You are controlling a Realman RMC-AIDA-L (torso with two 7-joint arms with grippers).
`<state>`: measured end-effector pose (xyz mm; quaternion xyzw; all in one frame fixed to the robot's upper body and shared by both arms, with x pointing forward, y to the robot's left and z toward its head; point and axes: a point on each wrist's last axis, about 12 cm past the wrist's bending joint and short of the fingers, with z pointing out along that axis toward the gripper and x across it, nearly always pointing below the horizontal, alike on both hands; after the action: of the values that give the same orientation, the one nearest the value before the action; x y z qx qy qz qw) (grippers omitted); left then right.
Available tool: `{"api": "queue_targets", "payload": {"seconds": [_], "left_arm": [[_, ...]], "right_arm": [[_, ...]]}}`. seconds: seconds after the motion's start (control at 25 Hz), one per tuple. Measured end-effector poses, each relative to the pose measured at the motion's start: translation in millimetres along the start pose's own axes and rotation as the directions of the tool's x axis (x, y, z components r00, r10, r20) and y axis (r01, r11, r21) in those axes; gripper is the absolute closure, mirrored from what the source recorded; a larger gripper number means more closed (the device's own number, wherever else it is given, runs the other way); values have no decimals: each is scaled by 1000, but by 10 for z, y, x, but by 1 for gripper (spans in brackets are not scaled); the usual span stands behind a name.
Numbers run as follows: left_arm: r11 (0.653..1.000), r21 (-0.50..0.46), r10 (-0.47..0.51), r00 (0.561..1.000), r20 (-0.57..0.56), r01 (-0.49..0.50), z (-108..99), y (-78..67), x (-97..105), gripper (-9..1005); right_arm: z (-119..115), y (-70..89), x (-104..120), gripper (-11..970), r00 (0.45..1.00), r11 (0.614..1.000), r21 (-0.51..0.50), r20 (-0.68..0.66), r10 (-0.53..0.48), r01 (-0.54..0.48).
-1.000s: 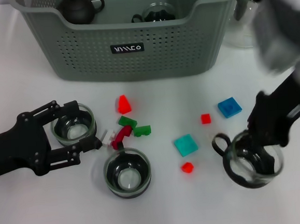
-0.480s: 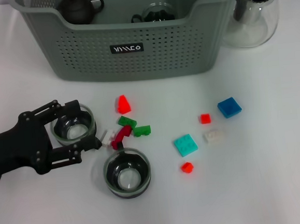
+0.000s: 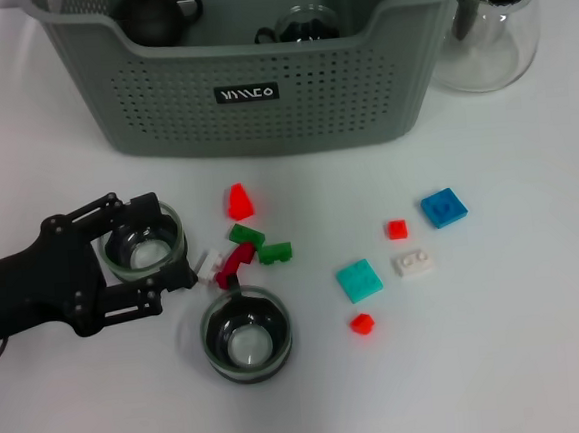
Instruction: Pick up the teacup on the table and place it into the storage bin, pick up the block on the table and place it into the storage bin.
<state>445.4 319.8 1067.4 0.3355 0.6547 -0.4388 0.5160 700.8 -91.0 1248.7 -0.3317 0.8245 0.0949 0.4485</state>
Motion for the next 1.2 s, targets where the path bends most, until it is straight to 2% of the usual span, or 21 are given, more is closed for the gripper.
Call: {"api": "queue_targets", "payload": {"seconds": [0.16,0.32,0.64,1.04,1.16,1.2], "left_arm": [[1000,1,-1,1000,1,1,2,-1,1,122],[1000,3,-2,1000,3,2,4,-5,2,122],[1000,4,-3,1000,4,3,13,-5,4,121],[1000,3,-3,1000,3,3,14,-3,3,122],[1000,3,-3,1000,3,3,14,-3,3,122],[1000,3,-3,1000,3,3,13,-3,4,122]], "right_arm": [[344,124,125,899,992,998,27,-118,-48,52],[444,156,291,899,981,996,39,-180,-74,82],[454,85,498,897,968,996,46,-241,-64,77],[445,76,527,896,961,994,47,-265,-82,97],[409,25,494,895,971,996,56,-232,-55,70],[377,-7,465,858,978,997,61,-204,-39,52]]}}
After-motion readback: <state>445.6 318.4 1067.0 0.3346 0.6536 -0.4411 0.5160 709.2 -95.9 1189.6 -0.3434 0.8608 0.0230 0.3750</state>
